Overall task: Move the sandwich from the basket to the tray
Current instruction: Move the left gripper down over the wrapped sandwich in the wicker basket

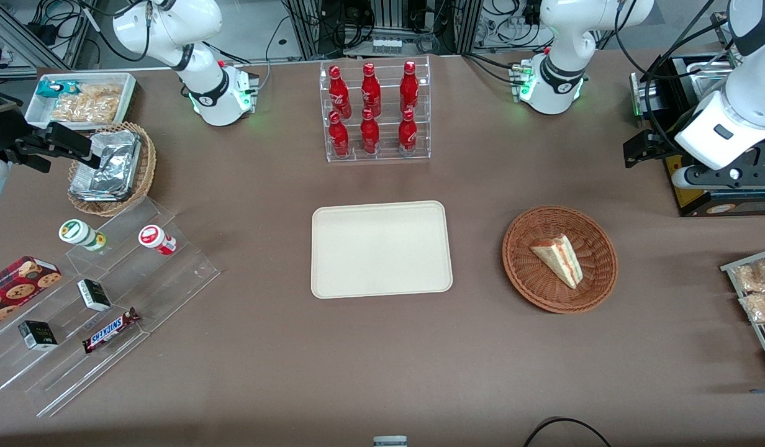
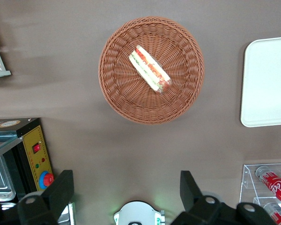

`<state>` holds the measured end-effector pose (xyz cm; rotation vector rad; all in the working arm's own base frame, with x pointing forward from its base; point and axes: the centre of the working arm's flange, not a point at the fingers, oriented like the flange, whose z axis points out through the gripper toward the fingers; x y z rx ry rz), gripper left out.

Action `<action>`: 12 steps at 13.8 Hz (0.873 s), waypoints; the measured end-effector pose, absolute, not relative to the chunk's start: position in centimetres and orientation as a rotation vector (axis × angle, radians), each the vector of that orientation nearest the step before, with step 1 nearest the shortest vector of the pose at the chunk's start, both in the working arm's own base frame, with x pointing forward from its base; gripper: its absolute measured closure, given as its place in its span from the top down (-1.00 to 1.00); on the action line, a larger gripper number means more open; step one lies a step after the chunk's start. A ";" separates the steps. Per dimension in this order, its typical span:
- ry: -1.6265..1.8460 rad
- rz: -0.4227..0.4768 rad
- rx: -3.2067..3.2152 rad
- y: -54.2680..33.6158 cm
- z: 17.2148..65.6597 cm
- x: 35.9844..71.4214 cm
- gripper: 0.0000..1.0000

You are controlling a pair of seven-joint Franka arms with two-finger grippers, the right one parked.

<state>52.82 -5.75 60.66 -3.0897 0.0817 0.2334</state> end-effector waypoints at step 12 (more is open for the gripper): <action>-0.087 0.337 -3.069 -5.8 48.5 54.8 1.00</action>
